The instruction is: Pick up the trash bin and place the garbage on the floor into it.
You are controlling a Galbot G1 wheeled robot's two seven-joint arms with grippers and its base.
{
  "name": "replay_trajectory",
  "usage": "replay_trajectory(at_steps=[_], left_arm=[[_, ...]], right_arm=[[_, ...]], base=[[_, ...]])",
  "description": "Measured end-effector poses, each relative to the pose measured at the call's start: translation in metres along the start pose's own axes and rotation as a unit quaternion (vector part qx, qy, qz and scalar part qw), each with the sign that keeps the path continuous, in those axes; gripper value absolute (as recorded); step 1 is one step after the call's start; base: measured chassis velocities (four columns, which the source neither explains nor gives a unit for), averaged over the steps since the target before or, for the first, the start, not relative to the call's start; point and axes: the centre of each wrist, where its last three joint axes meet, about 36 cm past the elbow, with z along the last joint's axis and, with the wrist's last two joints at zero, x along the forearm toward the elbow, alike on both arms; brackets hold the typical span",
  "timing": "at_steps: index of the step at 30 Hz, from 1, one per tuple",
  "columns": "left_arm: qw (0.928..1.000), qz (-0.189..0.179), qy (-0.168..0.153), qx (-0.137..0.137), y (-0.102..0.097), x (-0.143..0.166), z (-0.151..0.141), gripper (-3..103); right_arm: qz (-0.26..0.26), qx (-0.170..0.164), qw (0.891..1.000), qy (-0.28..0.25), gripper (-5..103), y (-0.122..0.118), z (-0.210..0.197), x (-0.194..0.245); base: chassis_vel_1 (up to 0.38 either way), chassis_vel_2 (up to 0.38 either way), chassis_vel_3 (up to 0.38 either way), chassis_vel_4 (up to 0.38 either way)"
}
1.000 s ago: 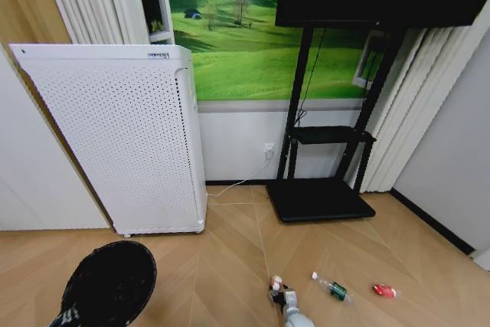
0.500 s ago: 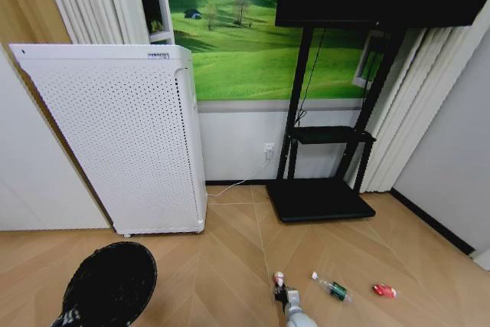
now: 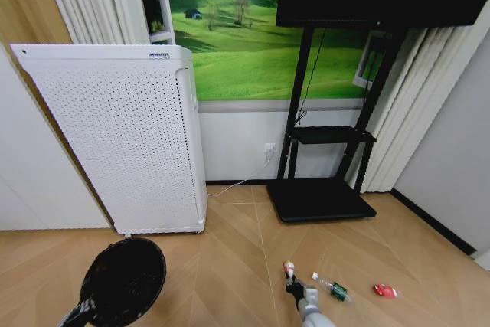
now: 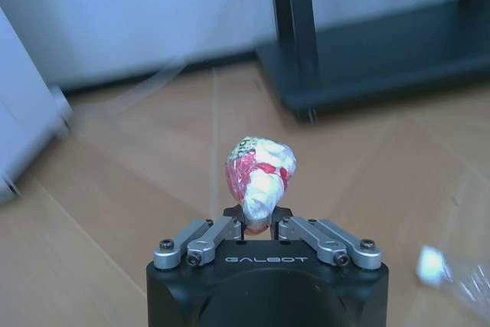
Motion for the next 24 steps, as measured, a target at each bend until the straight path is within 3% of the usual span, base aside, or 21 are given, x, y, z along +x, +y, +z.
replay_trajectory(at_steps=[2, 7, 11, 15, 18, 24], left_arm=[[0.9996, 0.02, 0.018, 0.003, -0.003, -0.029, 0.0, 4], [0.997, 0.066, 0.039, 0.009, -0.011, -0.06, -0.005, 4], [0.9872, 0.135, 0.083, 0.019, -0.017, -0.083, 0.005, 4], [0.9828, 0.153, 0.102, 0.02, -0.025, -0.091, 0.013, 4], [0.9736, 0.177, 0.143, 0.013, -0.052, -0.109, 0.037, 4], [0.964, 0.185, 0.191, 0.001, -0.07, -0.133, 0.066, 4]], right_arm=[[-0.036, -0.034, 0.997, -0.053, 16, 0.007, -0.024, 0.032], [-0.08, -0.043, 0.991, -0.097, 16, 0.02, -0.04, 0.071], [-0.127, -0.055, 0.98, -0.142, 16, 0.049, -0.058, 0.091], [-0.16, -0.055, 0.973, -0.159, 16, 0.059, -0.062, 0.099], [-0.226, -0.024, 0.954, -0.193, 16, 0.062, -0.065, 0.112], [-0.264, 0.019, 0.94, -0.214, 16, 0.056, -0.065, 0.115]], base=[[0.0, 0.0, 0.0, 0.0], [0.0, 0.0, 0.0, 0.0], [0.0, 0.0, 0.0, 0.0], [0.0, 0.0, 0.0, 0.0], [0.0, 0.0, 0.0, 0.0], [0.0, 0.0, 0.0, 0.0]])
